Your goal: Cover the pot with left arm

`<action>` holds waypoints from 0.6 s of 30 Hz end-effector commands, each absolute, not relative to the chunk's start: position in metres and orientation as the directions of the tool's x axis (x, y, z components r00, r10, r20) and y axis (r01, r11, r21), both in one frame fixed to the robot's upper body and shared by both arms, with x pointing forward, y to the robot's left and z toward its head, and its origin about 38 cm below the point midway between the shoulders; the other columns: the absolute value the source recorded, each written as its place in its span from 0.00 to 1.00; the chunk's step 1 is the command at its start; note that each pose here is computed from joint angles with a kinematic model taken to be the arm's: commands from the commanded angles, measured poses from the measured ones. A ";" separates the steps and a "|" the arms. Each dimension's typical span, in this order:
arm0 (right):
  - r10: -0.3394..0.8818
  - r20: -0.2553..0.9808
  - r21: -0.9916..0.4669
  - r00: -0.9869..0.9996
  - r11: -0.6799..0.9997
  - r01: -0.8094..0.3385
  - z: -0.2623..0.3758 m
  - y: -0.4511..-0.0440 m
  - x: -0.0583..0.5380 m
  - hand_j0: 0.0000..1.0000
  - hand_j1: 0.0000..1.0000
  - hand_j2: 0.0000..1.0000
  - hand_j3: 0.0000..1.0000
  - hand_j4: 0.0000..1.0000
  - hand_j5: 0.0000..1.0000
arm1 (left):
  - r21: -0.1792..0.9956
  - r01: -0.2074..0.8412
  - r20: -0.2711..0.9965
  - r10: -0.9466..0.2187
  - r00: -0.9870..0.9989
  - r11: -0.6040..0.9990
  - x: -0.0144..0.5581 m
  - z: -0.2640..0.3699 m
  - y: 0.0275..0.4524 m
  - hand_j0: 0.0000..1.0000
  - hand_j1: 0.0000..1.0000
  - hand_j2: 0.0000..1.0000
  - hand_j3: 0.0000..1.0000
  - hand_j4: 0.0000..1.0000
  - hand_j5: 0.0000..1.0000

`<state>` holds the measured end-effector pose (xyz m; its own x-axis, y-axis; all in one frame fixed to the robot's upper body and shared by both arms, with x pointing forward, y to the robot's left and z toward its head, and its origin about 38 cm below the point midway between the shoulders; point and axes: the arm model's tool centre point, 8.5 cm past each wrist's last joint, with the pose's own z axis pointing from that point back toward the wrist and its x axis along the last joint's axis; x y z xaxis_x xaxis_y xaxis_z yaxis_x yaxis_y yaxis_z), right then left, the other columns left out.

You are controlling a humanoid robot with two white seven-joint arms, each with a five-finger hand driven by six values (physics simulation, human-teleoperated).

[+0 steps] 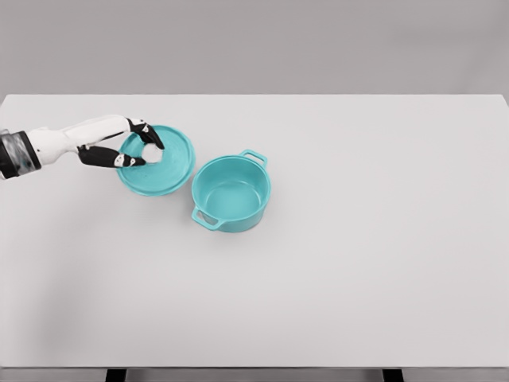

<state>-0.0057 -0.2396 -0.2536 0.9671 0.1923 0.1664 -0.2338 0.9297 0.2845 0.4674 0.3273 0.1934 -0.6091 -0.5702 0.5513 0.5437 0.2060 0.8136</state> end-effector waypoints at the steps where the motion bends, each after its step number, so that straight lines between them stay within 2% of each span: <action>1: 0.193 0.167 0.285 0.967 0.929 -0.234 -0.254 -0.240 -0.006 1.00 1.00 1.00 1.00 1.00 1.00 | 0.811 0.543 0.559 -0.559 -0.613 0.215 0.467 0.196 0.325 0.58 0.58 0.58 0.58 0.58 0.58; 18: 0.193 0.167 0.285 0.967 0.929 -0.234 -0.254 -0.240 -0.006 1.00 1.00 1.00 1.00 1.00 1.00 | 0.816 0.550 0.552 -0.521 -0.652 0.177 0.462 0.195 0.303 0.58 0.58 0.58 0.58 0.58 0.58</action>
